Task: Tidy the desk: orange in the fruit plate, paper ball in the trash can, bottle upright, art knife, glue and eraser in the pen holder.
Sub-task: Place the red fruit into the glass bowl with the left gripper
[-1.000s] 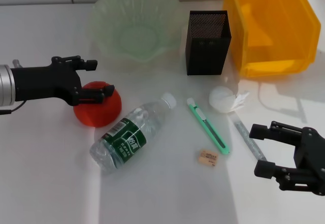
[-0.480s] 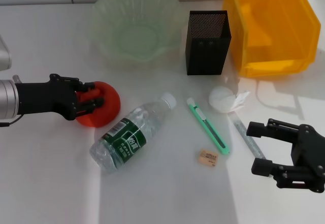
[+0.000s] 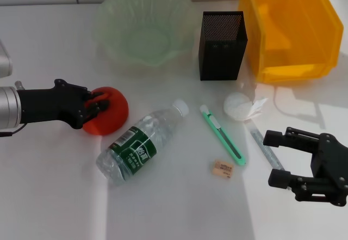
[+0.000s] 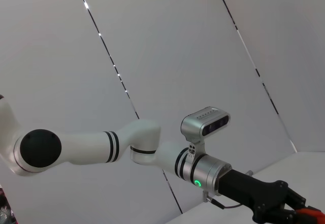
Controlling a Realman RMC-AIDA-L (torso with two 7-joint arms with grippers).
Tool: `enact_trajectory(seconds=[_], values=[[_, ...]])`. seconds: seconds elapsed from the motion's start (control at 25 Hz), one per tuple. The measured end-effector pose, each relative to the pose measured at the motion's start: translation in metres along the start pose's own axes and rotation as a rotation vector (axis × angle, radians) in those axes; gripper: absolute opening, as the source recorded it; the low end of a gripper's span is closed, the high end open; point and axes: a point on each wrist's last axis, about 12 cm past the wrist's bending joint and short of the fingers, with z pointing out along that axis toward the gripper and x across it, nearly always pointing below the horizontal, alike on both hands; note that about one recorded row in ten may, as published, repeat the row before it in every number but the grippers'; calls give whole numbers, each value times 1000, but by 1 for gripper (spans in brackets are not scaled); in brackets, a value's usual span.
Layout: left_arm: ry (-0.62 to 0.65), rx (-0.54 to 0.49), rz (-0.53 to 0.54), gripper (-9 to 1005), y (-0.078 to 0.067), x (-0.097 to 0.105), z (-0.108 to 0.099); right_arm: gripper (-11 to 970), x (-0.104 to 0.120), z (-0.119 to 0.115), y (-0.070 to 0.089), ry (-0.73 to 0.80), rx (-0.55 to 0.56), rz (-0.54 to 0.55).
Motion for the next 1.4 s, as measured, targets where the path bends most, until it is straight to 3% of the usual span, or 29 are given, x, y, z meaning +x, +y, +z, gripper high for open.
enact_trajectory(seconds=[0.08,0.28,0.4,0.52,0.6,0.72,0.76,0.88,1.04,1.28,1.4], values=[[-11,2,2,174,-1,-1,1,806,0,0,0,-1,0,1],[-54,9,5,161,-2,-4,5,806,1,0,1,-2,4,3],[-227,-43,-13,159,4,-24,2,806,2,-1,1,-2,6,5],[-227,-43,-13,160,4,-24,2,806,3,0,1,-7,4,10],[-448,-99,-20,160,10,-45,4,806,4,2,2,-14,-1,13],[-448,-99,-20,186,10,-45,4,806,5,4,2,-22,-7,6],[-508,-138,-51,194,20,-70,25,806,6,5,2,-28,-11,3],[-496,-155,-85,220,25,-77,34,806,6,8,2,-35,-19,4],[-438,-219,-187,254,34,-90,60,805,5,12,1,-40,-32,3],[-476,-226,-216,306,35,-91,59,805,7,15,1,-56,-39,-3],[-506,-190,-214,449,31,-89,55,805,6,15,0,-56,-37,-7]])
